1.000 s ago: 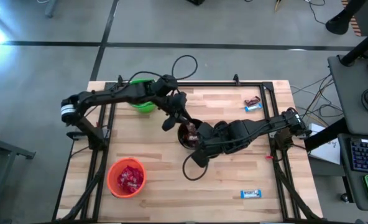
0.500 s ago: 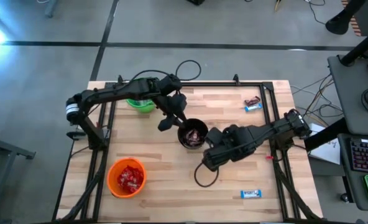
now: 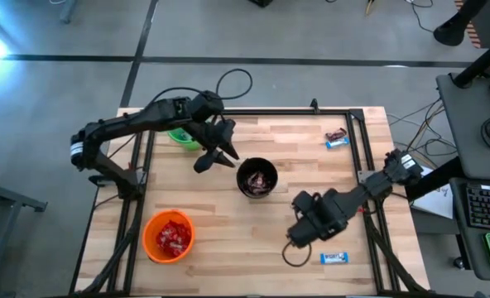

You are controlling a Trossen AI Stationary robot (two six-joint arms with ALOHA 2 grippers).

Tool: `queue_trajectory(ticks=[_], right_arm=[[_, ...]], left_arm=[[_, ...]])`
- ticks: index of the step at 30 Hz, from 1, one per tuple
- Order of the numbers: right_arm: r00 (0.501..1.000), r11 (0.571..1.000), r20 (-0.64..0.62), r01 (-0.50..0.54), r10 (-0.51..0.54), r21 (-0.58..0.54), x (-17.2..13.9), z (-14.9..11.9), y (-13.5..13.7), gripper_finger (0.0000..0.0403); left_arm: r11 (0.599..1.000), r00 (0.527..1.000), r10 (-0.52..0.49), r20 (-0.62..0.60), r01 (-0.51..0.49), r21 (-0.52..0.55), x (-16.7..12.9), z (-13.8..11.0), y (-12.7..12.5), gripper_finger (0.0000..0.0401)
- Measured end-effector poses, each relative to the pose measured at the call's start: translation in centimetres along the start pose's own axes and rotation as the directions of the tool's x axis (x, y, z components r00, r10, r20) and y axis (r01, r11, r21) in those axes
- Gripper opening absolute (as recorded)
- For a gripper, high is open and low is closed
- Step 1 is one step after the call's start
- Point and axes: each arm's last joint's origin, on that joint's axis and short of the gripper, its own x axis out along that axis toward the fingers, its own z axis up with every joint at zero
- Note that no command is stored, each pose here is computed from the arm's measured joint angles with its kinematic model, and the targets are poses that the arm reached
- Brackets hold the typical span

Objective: Sort candy
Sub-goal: Put the bottom white chocolate into the green bucket

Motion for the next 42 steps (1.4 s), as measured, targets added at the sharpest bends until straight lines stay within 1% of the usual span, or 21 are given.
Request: queue_trajectory(ticks=[8, 11, 13, 16, 19, 23, 25, 27, 32, 34, 35, 37, 39, 42], right_arm=[[0.999, 0.989, 0.012, -0.042, 0.041, 0.139, 0.1, -3.9, 0.4, 0.0217], [0.999, 0.973, 0.014, -0.052, 0.050, 0.223, 0.2, -5.3, 0.6, 0.0217], [0.998, 0.952, 0.012, -0.056, 0.055, 0.300, 0.5, -6.2, 0.8, 0.0217], [0.997, 0.908, 0.014, -0.073, 0.073, 0.413, 0.8, -7.8, 1.1, 0.0217], [0.996, 0.867, 0.015, -0.081, 0.084, 0.492, 1.2, -9.0, 1.6, 0.0217], [0.998, 0.801, 0.017, -0.059, 0.061, 0.596, 2.0, -10.1, 2.2, 0.0217], [0.999, 0.789, 0.007, -0.046, 0.053, 0.612, 2.3, -10.4, 2.5, 0.0217], [0.999, 0.788, -0.020, -0.025, 0.048, 0.615, 2.9, -10.6, 3.1, 0.0217], [1.000, 0.789, -0.030, 0.024, -0.008, 0.614, 4.7, -10.8, 4.2, 0.0217], [0.998, 0.790, -0.053, 0.046, -0.017, 0.611, 5.0, -10.9, 4.4, 0.0217], [0.997, 0.797, -0.067, 0.059, -0.022, 0.601, 5.2, -11.0, 4.5, 0.0217], [0.995, 0.827, -0.100, 0.080, -0.029, 0.557, 5.3, -11.2, 4.6, 0.0217], [0.992, 0.872, -0.122, 0.085, -0.029, 0.483, 5.3, -11.6, 4.6, 0.0217], [0.988, 0.908, -0.148, 0.093, -0.034, 0.408, 5.0, -12.1, 4.3, 0.0217]], left_arm=[[1.000, 1.000, 0.005, 0.000, -0.005, 0.001, -1.0, 0.0, -0.8, 0.0126], [1.000, 1.000, 0.007, 0.002, -0.007, 0.000, -1.1, 0.0, -0.9, 0.0126], [1.000, 1.000, 0.008, 0.002, -0.008, 0.000, -1.1, 0.0, -0.9, 0.0126], [1.000, 1.000, 0.009, 0.002, -0.009, 0.000, -1.1, 0.0, -0.9, 0.0126], [1.000, 1.000, 0.009, 0.002, -0.009, 0.003, -1.1, 0.0, -0.9, 0.0126], [1.000, 1.000, 0.010, 0.004, -0.010, 0.015, -1.1, 0.0, -0.9, 0.0126], [1.000, 1.000, 0.010, 0.004, -0.010, 0.016, -1.1, 0.0, -0.9, 0.0126], [1.000, 1.000, 0.010, 0.004, -0.010, 0.018, -1.1, 0.0, -0.9, 0.0126], [0.998, 1.000, 0.010, 0.004, -0.010, 0.057, -1.1, 0.0, -0.9, 0.0126], [0.998, 1.000, 0.010, 0.004, -0.010, 0.062, -1.1, 0.0, -0.9, 0.0126], [0.998, 1.000, 0.010, 0.003, -0.010, 0.062, -1.1, 0.0, -0.9, 0.0126], [0.998, 1.000, 0.008, -0.001, -0.008, 0.069, -1.1, -0.1, -0.9, 0.0126], [0.998, 1.000, 0.005, -0.010, -0.004, 0.071, -1.1, -0.2, -0.9, 0.0126], [0.998, 1.000, 0.002, -0.018, -0.001, 0.066, -1.2, -0.3, -1.0, 0.0126]])
